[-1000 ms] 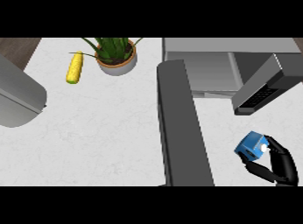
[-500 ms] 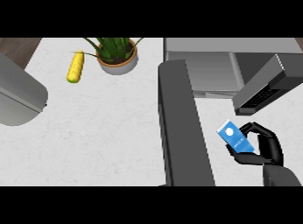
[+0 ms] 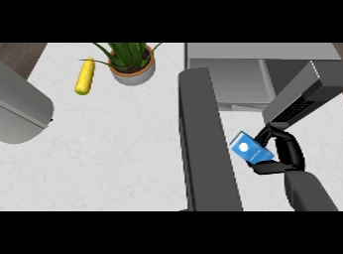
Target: Pick up the milk, place it into the microwave and close the microwave
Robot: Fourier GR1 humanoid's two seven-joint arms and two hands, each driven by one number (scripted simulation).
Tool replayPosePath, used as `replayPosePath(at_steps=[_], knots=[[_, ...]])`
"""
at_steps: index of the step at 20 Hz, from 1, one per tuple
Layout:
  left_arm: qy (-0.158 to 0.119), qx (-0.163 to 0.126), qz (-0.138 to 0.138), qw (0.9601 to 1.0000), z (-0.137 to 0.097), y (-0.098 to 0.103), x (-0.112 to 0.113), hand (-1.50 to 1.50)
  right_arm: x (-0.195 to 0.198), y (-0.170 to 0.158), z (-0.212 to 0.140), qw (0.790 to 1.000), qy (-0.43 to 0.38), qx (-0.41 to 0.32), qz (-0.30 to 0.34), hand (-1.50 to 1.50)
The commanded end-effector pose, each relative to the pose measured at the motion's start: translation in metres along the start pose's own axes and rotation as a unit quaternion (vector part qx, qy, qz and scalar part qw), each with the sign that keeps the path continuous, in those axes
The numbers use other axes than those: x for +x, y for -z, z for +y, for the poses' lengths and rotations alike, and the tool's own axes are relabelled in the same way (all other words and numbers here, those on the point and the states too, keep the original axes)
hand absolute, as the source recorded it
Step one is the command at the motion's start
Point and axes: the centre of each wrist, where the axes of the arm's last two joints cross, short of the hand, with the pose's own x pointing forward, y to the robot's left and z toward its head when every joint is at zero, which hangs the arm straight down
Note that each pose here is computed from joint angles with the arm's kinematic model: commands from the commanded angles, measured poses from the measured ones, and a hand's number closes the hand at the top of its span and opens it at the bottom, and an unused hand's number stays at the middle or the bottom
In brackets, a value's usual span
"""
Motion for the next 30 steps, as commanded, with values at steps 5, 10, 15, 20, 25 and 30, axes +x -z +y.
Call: replayPosePath(at_steps=[5,10,15,20,25,30], knots=[[-0.003,0.006,0.008,0.9999,0.0,-0.002,0.019,-1.5,0.021,0.022,0.042,0.998,0.016,0.031,-0.057,1.5],[0.002,0.013,0.004,0.9999,0.019,0.001,0.0,-1.5,0.05,0.068,0.067,0.998,-0.002,0.022,-0.058,1.5],[0.004,0.016,-0.007,0.9998,0.005,-0.013,0.024,-1.5,0.069,0.092,0.068,0.998,-0.018,0.018,-0.053,1.5],[0.008,0.003,0.01,0.9999,0.018,-0.005,0.008,-1.5,0.085,0.141,0.069,0.993,-0.104,0.012,-0.059,1.5],[0.004,0.004,0.002,1.0,0.023,0.011,-0.003,-1.5,0.1,0.181,0.107,0.987,-0.152,0.013,-0.042,1.5],[-0.007,-0.008,0.0,0.9999,0.021,0.004,-0.011,-1.5,0.103,0.197,0.08,0.979,-0.201,-0.017,-0.023,1.5]])
